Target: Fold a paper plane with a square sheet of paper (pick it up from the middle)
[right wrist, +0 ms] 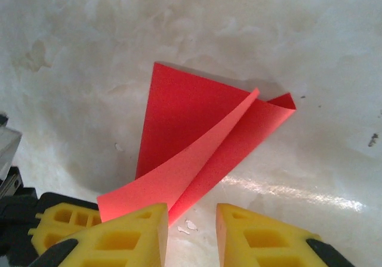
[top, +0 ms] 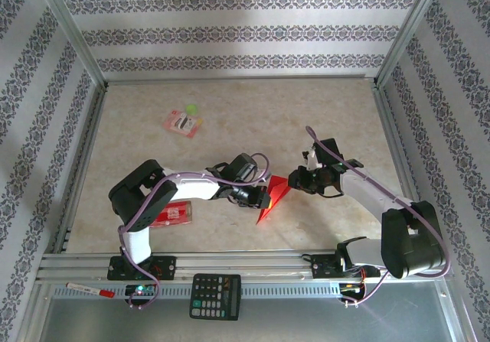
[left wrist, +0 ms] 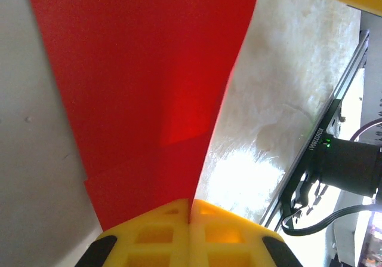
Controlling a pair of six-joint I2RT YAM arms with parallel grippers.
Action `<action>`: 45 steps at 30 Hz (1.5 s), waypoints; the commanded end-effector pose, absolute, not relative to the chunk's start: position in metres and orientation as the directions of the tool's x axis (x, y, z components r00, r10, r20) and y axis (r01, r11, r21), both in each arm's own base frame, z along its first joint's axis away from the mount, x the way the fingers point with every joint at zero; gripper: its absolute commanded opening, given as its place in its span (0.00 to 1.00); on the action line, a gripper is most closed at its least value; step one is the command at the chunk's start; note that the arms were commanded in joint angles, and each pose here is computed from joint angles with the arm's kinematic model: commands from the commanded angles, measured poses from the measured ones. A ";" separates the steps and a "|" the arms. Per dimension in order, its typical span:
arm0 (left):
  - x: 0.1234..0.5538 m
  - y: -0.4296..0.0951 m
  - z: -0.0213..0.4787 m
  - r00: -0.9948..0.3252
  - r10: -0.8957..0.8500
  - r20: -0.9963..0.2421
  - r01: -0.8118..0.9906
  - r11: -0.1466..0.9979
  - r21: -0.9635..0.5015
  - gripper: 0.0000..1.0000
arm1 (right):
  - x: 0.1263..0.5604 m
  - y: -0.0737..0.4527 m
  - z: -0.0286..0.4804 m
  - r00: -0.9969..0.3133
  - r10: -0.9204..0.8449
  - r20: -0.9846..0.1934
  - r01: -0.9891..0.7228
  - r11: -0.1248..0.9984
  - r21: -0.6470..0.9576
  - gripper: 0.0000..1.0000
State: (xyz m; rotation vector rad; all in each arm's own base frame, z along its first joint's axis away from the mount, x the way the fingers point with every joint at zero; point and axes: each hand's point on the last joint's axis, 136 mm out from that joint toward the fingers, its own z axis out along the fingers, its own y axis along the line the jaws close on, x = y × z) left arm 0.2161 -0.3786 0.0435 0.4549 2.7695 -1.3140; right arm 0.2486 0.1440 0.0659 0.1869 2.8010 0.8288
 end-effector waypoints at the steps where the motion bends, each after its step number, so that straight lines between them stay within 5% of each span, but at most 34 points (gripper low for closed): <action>1: 0.221 -0.381 0.045 -0.964 0.218 -0.149 0.248 0.551 -0.797 0.00 | 0.248 0.151 0.078 -0.972 0.124 -0.201 -0.008 0.833 0.553 0.27; 45: 0.228 -0.371 0.028 -0.987 0.158 -0.017 0.089 0.462 -0.883 0.00 | 0.240 0.202 0.070 -0.973 -0.048 -0.227 -0.184 0.755 0.630 0.18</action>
